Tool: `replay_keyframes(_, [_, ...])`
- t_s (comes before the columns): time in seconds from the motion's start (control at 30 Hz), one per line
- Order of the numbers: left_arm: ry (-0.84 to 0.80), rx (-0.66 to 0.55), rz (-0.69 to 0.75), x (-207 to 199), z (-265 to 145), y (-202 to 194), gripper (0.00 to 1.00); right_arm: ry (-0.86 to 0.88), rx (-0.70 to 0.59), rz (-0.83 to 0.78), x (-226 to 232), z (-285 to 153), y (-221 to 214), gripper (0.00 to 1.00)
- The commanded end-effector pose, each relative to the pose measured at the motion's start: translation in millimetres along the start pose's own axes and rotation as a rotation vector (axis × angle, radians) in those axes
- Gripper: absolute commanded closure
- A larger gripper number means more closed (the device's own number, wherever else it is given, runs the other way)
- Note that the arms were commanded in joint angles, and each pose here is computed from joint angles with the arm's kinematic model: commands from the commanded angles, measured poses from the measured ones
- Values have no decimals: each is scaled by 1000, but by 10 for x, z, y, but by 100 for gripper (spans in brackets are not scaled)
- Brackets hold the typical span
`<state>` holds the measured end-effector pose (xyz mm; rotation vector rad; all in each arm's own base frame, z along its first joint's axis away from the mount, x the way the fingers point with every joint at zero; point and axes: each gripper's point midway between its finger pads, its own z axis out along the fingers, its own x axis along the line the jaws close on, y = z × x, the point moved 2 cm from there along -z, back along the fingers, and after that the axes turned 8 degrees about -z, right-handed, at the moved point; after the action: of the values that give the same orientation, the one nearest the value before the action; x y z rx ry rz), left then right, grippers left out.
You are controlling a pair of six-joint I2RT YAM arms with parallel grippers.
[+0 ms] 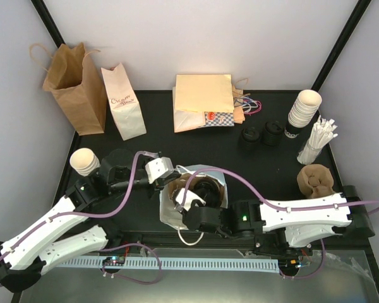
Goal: Pack the takeout coffee
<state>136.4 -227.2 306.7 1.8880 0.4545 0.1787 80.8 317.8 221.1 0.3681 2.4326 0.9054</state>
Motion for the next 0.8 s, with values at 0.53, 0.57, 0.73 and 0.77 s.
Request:
replay_keyframes(0.53, [145, -213, -285, 108, -504, 429, 25, -118, 15, -181, 109, 282, -253, 48])
replay_keyframes(0.57, [173, -225, -314, 148, -555, 461, 19, -127, 12, -189, 112, 283, -252, 48])
replay_keyframes(0.73, [285, -113, -504, 437, -533, 398, 1, -157, -4, -211, 81, 274, -251, 49])
replay_keyframes(0.77, [290, -68, -546, 506, -491, 344, 1, -160, -7, -213, 73, 269, -251, 49])
